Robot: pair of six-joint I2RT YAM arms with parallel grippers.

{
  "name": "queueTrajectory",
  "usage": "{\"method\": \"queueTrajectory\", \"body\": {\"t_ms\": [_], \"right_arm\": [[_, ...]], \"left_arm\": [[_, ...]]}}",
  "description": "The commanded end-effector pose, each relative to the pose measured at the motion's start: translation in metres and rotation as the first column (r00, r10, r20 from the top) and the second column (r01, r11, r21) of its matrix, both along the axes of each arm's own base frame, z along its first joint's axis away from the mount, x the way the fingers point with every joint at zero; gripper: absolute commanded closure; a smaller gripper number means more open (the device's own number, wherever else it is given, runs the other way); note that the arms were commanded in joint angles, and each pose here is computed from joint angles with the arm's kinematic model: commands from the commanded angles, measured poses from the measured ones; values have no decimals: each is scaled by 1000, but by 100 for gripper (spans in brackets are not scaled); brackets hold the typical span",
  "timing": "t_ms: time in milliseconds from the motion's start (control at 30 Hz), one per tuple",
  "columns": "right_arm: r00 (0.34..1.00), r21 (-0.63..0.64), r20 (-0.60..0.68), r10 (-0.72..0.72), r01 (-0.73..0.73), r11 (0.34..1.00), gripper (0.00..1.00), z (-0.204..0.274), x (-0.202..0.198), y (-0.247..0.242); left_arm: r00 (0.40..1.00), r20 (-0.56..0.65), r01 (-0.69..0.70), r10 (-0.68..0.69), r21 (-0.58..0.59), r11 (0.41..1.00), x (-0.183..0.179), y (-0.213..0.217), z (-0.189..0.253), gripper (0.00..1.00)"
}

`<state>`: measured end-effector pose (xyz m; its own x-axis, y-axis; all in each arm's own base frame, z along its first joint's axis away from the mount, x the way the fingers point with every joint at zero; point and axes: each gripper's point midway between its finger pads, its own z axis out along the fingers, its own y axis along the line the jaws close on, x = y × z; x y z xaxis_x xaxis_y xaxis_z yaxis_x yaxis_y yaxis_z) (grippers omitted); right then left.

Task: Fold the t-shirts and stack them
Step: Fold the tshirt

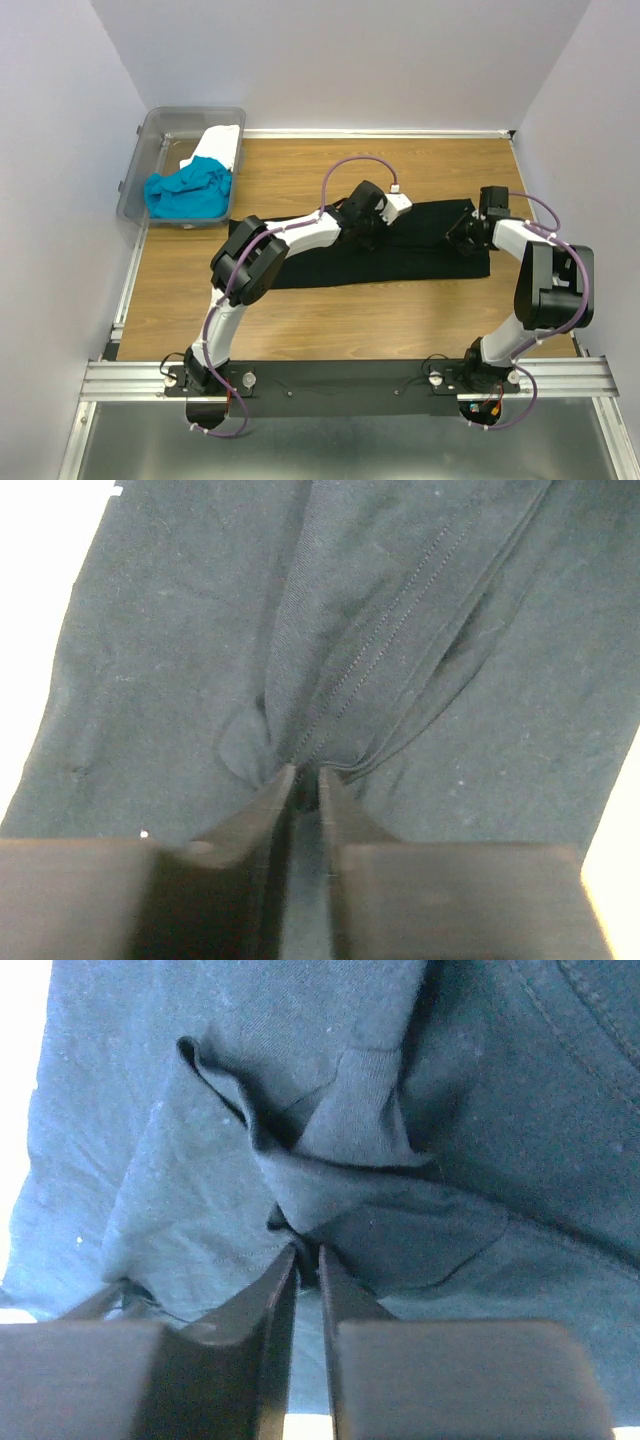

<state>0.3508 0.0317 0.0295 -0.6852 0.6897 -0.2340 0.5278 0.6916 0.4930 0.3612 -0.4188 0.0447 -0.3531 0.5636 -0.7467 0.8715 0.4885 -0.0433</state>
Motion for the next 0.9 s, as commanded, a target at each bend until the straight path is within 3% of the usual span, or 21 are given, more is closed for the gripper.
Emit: {"method": "queueTrajectory", "body": {"t_ms": [0, 100, 133, 367, 500, 600, 767, 867], "right_arm": [[999, -56, 39, 24, -22, 998, 74, 13, -4, -4], [994, -43, 102, 48, -44, 998, 61, 36, 4, 0], [992, -42, 118, 53, -48, 998, 60, 42, 6, 1], [971, -21, 202, 128, -126, 992, 60, 71, 24, 19], [973, 27, 182, 139, -147, 989, 60, 56, 26, 31], [989, 8, 108, 101, -103, 995, 61, 26, 19, 23], [997, -49, 33, 67, -65, 997, 61, -11, 22, 10], [999, -96, 16, 46, -44, 994, 61, -26, 32, 1]], "left_arm": [[999, 30, -12, 14, -64, 998, 0, -2, 35, 58], [998, 54, -27, 32, -91, 995, 0, 0, 57, 31], [998, 59, -32, 37, -96, 995, 0, 1, 61, 30], [966, 74, -235, 247, -142, 962, 10, 30, 96, 32], [925, -8, -379, 380, -120, 918, 13, 65, 76, 35], [856, -97, -515, 508, -82, 853, 18, 115, 47, 35], [782, -145, -613, 606, -8, 790, 21, 168, 18, 35], [771, -170, -618, 613, 29, 785, 19, 181, 4, 35]]}}
